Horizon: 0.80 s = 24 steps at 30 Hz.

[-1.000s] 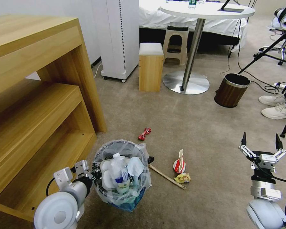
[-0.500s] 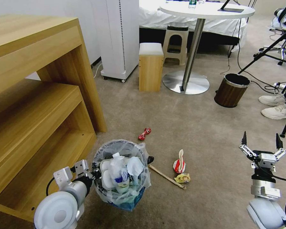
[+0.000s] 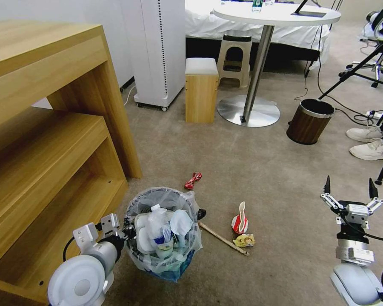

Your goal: Pick up the trash bin and place the garbage on the floor into it.

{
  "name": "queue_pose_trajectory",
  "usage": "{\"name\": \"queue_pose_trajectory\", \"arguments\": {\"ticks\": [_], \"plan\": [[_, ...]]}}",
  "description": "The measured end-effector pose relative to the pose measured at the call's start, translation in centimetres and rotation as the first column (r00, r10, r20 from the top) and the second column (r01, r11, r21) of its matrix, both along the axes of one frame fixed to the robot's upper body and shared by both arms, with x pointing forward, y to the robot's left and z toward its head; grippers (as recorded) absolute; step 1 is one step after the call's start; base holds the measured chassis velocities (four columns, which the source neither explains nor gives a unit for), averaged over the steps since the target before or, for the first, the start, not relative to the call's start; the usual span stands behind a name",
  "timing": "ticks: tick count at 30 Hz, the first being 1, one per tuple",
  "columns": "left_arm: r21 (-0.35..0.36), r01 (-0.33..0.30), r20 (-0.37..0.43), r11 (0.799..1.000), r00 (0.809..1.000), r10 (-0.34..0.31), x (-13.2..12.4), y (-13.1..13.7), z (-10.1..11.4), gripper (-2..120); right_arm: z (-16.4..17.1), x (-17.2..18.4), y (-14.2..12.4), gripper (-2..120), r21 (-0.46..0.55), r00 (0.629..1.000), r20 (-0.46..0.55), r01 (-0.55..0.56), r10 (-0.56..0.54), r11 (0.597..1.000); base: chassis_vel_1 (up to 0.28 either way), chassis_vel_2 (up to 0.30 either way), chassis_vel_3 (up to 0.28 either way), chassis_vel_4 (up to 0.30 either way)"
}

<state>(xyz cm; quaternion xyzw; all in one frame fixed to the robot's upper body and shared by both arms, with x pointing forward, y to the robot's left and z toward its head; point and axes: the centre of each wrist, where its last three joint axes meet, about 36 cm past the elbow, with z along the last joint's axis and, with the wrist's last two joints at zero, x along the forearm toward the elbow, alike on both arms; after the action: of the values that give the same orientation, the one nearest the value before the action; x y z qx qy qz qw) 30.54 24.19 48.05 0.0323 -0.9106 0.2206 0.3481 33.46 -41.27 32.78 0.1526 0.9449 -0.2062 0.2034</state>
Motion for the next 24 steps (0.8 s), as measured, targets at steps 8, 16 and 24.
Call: {"name": "queue_pose_trajectory", "arguments": {"ticks": [8,16,24], "plan": [[-0.004,-0.002,0.001,1.0,1.0,0.002,0.1,-0.1,-0.1,0,-0.4,0.0,0.5,100,0.016,1.0,0.004,0.001,-0.001,1.0,-0.087,0.083,0.092,-0.079],[-0.004,-0.002,-0.003,1.0,1.0,0.002,0.2,-0.1,-0.2,0,-0.7,-0.1,1.6,100,-0.006,1.0,-0.012,-0.026,0.026,1.0,-0.019,0.035,0.024,-0.03],[0.006,-0.001,-0.008,1.0,1.0,0.001,0.1,0.2,-0.3,0,0.7,-0.1,0.5,100,-0.091,0.997,-0.048,-0.07,0.065,0.993,0.0,0.0,0.0,0.0]]}}
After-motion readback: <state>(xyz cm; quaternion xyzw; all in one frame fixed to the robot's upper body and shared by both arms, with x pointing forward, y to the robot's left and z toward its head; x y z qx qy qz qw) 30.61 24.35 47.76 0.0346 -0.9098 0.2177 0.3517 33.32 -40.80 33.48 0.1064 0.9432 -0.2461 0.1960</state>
